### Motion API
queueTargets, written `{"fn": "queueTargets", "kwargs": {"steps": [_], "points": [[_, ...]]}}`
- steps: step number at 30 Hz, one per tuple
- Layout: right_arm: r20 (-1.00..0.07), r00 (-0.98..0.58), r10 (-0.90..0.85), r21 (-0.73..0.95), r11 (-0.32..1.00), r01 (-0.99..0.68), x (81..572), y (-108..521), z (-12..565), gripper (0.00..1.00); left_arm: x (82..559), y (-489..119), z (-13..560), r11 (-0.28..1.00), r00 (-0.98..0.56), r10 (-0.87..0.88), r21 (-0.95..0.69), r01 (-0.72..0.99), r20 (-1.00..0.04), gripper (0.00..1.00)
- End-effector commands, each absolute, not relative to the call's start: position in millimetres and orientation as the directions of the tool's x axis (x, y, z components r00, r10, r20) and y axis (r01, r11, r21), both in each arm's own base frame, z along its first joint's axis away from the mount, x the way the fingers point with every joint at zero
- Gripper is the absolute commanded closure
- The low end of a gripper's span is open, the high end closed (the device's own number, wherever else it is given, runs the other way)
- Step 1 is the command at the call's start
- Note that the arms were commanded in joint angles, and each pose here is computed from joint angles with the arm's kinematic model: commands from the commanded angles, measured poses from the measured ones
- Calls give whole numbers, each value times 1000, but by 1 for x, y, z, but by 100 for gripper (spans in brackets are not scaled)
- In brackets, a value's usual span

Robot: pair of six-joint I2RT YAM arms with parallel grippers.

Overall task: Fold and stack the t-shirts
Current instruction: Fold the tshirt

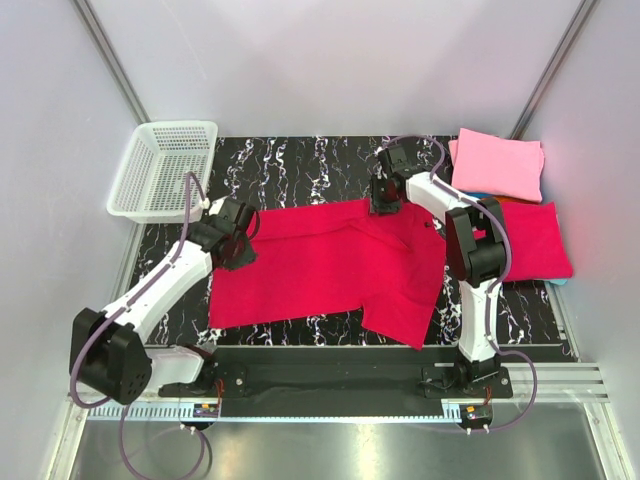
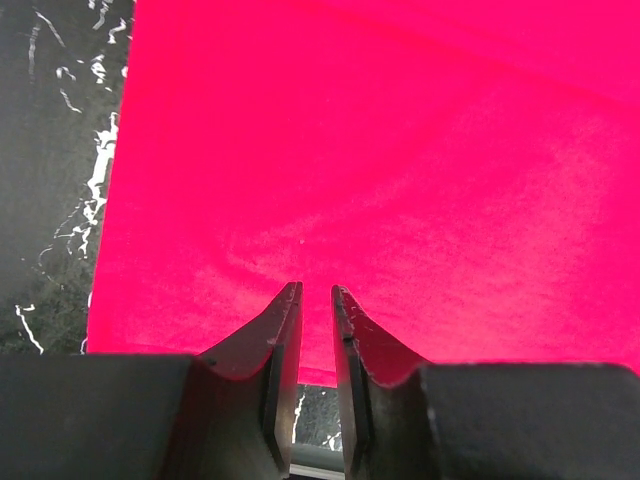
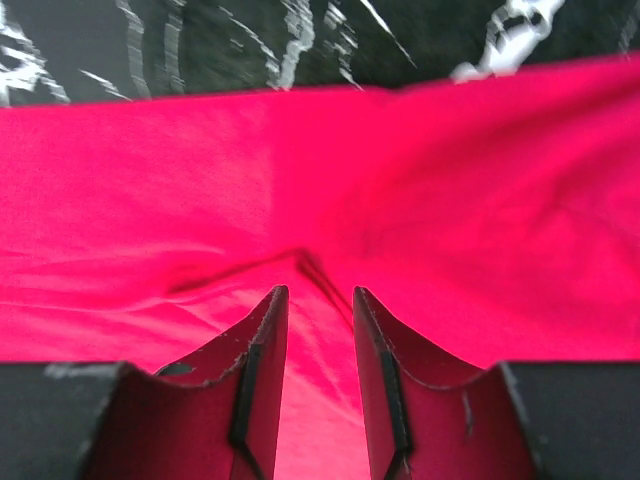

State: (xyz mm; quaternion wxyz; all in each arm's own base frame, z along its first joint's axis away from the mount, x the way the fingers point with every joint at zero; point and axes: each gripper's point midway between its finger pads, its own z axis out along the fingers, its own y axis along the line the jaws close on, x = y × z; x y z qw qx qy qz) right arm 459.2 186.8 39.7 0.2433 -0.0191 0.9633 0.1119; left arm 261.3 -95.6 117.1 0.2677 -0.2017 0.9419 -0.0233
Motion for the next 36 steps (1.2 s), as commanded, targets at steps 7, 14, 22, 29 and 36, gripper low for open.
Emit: {"fn": "queueTargets", "kwargs": {"steps": [7,14,22,29,36], "points": [[-541,-841,-1,308,930,-199,484,220,57,61,272,-108,113,925,-789,-380,-195,-327,-482,78],[-499,-867,13,311,936,-165,478,218,45,60,269,-106,115,922,-784,-388,-203,-331,-484,77],[-476,-879,13,311,938,-155,471,217,42,68,266,-105,111,920,-787,-393,-200,-338,-475,78],[-451,-893,5,294,945,-143,462,214,44,80,264,-103,112,918,-783,-396,-203,-341,-479,78],[-472,-882,-2,271,951,-148,441,216,68,100,262,-103,109,919,-788,-395,-200,-341,-472,78]]}}
